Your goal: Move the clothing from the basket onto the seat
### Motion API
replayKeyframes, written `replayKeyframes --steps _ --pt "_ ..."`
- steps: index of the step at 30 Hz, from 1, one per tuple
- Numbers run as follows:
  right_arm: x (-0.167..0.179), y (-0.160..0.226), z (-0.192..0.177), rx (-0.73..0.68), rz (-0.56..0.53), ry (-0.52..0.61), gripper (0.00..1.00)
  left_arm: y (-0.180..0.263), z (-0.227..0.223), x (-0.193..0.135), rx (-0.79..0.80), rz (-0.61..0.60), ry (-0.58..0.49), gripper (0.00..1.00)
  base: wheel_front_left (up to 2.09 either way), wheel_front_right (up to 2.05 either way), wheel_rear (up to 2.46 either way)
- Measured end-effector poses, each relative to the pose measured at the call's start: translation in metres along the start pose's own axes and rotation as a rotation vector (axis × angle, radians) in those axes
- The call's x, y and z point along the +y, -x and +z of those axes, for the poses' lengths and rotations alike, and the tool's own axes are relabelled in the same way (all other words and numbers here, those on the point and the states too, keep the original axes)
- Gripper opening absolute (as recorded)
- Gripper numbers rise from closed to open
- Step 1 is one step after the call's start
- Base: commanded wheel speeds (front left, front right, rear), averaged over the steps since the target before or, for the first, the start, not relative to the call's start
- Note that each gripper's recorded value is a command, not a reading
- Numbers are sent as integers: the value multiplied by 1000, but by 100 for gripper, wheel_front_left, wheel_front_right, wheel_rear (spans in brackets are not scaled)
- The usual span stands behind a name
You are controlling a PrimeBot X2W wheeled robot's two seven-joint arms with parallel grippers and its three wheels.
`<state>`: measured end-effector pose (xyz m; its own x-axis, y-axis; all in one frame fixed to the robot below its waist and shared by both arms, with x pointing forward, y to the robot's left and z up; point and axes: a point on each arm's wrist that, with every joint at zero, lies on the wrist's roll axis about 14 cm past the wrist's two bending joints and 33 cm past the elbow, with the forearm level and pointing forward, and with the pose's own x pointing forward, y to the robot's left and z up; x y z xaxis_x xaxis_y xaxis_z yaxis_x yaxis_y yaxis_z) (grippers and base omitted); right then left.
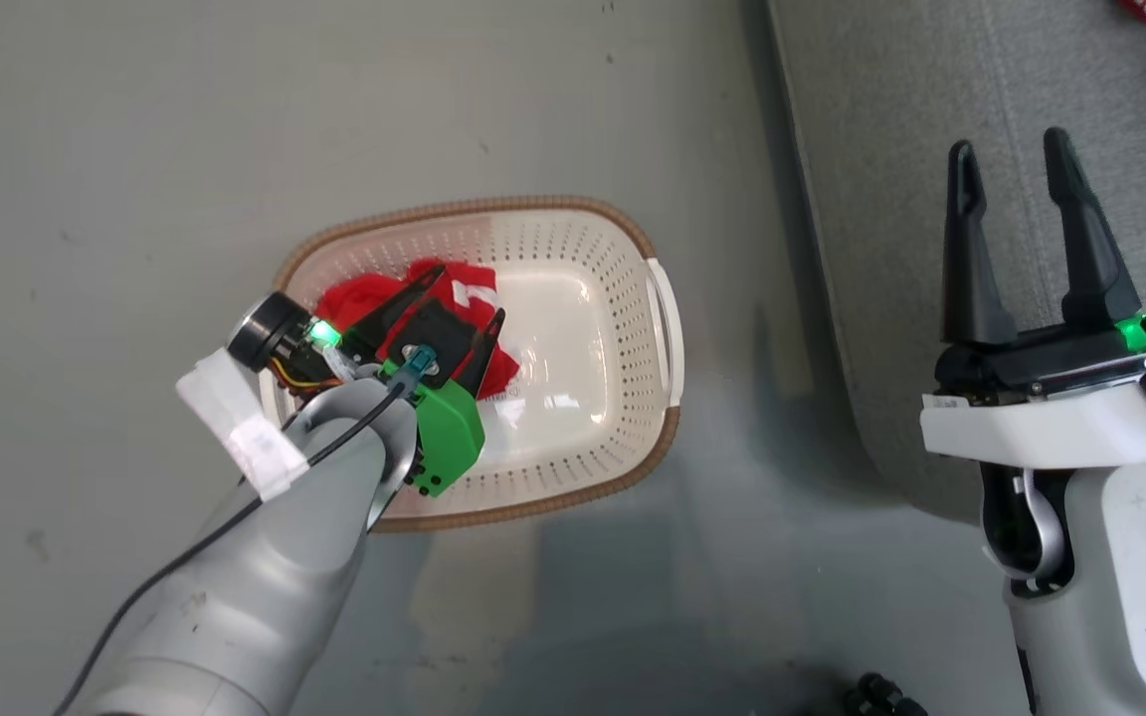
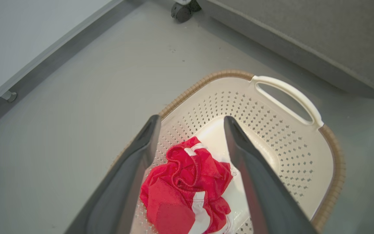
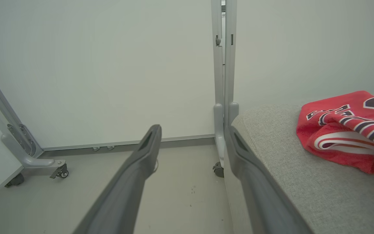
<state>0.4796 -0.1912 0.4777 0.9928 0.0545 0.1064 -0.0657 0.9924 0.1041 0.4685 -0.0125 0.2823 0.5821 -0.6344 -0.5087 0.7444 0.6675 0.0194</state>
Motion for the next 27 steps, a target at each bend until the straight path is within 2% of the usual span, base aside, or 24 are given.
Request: replayKeyframes --steps 7,14,20,27 --pt "-4 -20 -48 63 7 4 100 -45 -67 -5 239 -123 -93 100 0 0 0" --pt "-5 -20 -102 168 8 -6 100 -69 -129 -14 420 -238 -230 100 0 0 0" --pt "-9 -17 -129 222 1 -6 100 -82 -169 -3 541 -255 -298 100 0 0 0" --pt "-17 -12 -139 250 -14 7 100 -94 -198 0 624 -259 -377 100 0 0 0"
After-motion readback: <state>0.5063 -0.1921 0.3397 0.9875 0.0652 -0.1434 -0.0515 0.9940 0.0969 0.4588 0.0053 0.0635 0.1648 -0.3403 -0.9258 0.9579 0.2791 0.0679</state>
